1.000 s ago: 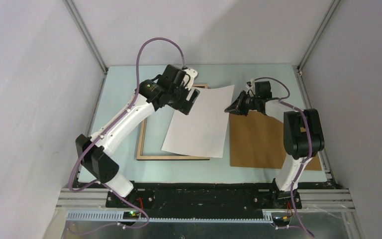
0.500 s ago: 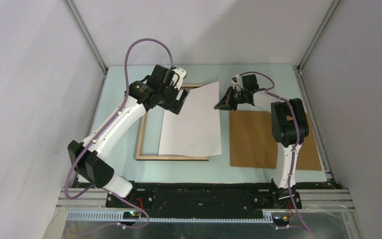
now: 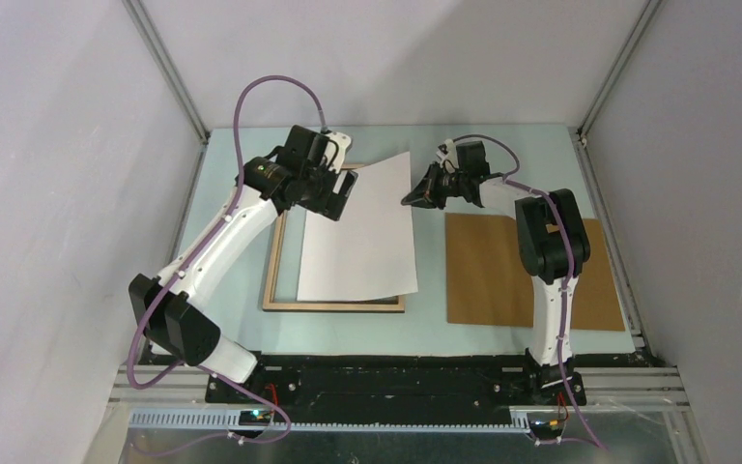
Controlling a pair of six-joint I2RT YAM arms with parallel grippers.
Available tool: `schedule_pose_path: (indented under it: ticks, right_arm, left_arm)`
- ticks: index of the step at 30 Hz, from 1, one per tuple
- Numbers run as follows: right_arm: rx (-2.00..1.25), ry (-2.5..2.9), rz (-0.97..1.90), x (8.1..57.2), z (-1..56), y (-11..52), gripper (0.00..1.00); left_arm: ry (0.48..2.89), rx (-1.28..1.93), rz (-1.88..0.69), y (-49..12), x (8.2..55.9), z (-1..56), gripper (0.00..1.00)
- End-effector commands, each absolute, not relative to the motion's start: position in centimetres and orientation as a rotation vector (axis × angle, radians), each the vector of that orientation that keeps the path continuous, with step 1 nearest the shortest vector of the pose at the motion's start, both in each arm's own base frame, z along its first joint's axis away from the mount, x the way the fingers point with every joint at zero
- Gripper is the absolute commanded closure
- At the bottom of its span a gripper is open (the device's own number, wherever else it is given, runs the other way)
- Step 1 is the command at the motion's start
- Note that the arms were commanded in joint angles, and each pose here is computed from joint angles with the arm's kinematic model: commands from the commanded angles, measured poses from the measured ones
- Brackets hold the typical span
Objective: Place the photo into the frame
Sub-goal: Turn over the photo from the photo frame.
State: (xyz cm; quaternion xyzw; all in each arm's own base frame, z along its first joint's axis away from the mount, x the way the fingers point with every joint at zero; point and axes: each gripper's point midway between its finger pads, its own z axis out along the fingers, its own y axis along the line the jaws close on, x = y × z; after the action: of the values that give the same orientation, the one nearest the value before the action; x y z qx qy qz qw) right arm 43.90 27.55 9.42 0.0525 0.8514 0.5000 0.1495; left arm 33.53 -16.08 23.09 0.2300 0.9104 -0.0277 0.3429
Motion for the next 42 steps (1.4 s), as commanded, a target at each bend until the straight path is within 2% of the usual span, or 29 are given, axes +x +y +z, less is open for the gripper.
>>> schedule_pose_path:
  ticks: [1, 19, 42]
  right_arm:
    - [0.149, 2.338, 1.443, 45.9, 11.1, 28.3, 1.00]
    - [0.128, 2.263, 1.457, 45.5, 10.4, 31.5, 1.00]
    - [0.224, 2.300, 1.376, 45.4, 7.6, 31.5, 1.00]
  left_arm:
    - [2.307, 0.585, -0.059, -15.4, 33.7, 24.8, 0.12]
    - [2.311, 0.564, -0.056, -15.0, 33.9, 24.8, 0.12]
    - [2.304, 0.549, -0.028, -14.3, 33.9, 24.8, 0.12]
